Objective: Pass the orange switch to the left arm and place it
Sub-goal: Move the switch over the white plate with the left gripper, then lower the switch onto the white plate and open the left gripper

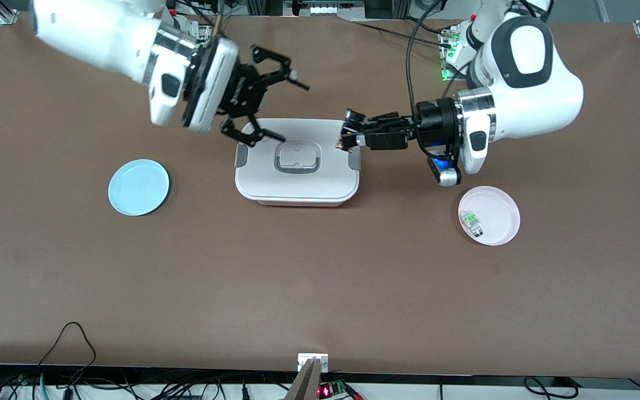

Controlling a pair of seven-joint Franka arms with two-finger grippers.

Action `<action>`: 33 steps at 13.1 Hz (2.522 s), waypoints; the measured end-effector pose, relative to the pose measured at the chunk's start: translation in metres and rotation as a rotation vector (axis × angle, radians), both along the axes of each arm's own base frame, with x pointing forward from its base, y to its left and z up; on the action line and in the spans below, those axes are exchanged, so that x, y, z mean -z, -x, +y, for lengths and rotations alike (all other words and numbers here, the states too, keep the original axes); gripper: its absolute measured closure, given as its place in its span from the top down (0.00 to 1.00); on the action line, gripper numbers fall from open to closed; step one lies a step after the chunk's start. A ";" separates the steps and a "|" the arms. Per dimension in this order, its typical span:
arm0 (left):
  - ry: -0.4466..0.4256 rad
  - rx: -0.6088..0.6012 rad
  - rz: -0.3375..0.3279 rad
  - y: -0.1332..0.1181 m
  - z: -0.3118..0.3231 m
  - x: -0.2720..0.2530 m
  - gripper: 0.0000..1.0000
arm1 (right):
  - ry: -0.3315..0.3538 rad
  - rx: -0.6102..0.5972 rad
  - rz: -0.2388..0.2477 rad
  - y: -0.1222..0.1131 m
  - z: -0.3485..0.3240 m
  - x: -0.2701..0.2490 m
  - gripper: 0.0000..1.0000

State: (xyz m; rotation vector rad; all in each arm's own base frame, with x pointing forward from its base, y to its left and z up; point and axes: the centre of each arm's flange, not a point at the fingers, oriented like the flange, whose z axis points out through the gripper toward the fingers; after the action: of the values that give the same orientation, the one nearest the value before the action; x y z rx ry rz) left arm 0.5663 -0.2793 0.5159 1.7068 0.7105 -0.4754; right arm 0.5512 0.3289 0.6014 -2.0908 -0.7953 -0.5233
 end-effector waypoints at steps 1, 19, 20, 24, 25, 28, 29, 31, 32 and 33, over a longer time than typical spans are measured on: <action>-0.072 0.041 -0.015 0.000 0.010 0.009 0.41 | 0.045 0.004 0.024 -0.012 -0.026 0.009 1.00; -1.145 0.673 -0.328 -0.012 0.239 0.251 0.41 | 0.895 0.526 0.484 -0.046 -0.272 0.086 1.00; -1.167 0.678 -0.339 -0.015 0.244 0.263 0.41 | 0.886 0.569 0.482 -0.042 -0.276 0.072 1.00; -1.219 0.630 -0.363 -0.023 0.269 0.311 0.41 | 0.861 0.687 0.473 -0.023 -0.274 0.032 1.00; -1.227 0.621 -0.365 -0.023 0.274 0.323 0.41 | 0.859 0.692 0.466 -0.019 -0.274 0.028 1.00; -1.232 0.615 -0.365 -0.024 0.276 0.329 0.41 | 0.854 0.699 0.446 -0.012 -0.274 0.030 1.00; -1.234 0.613 -0.368 -0.024 0.277 0.328 0.41 | 0.854 0.699 0.441 -0.010 -0.273 0.033 1.00; -1.241 0.600 -0.384 -0.027 0.277 0.316 0.56 | 0.853 0.699 0.435 -0.008 -0.273 0.034 1.00; -1.243 0.598 -0.389 -0.027 0.277 0.306 0.64 | 0.853 0.696 0.431 -0.008 -0.273 0.034 1.00; -1.240 0.602 -0.385 -0.024 0.277 0.295 0.74 | 0.854 0.691 0.426 -0.008 -0.275 0.033 1.00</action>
State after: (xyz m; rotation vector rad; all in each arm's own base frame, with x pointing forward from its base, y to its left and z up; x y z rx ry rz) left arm 0.5903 -0.0022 0.2212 3.1010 0.1291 -0.0357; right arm 0.5592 0.0541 0.5681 -3.1369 0.0203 -0.0389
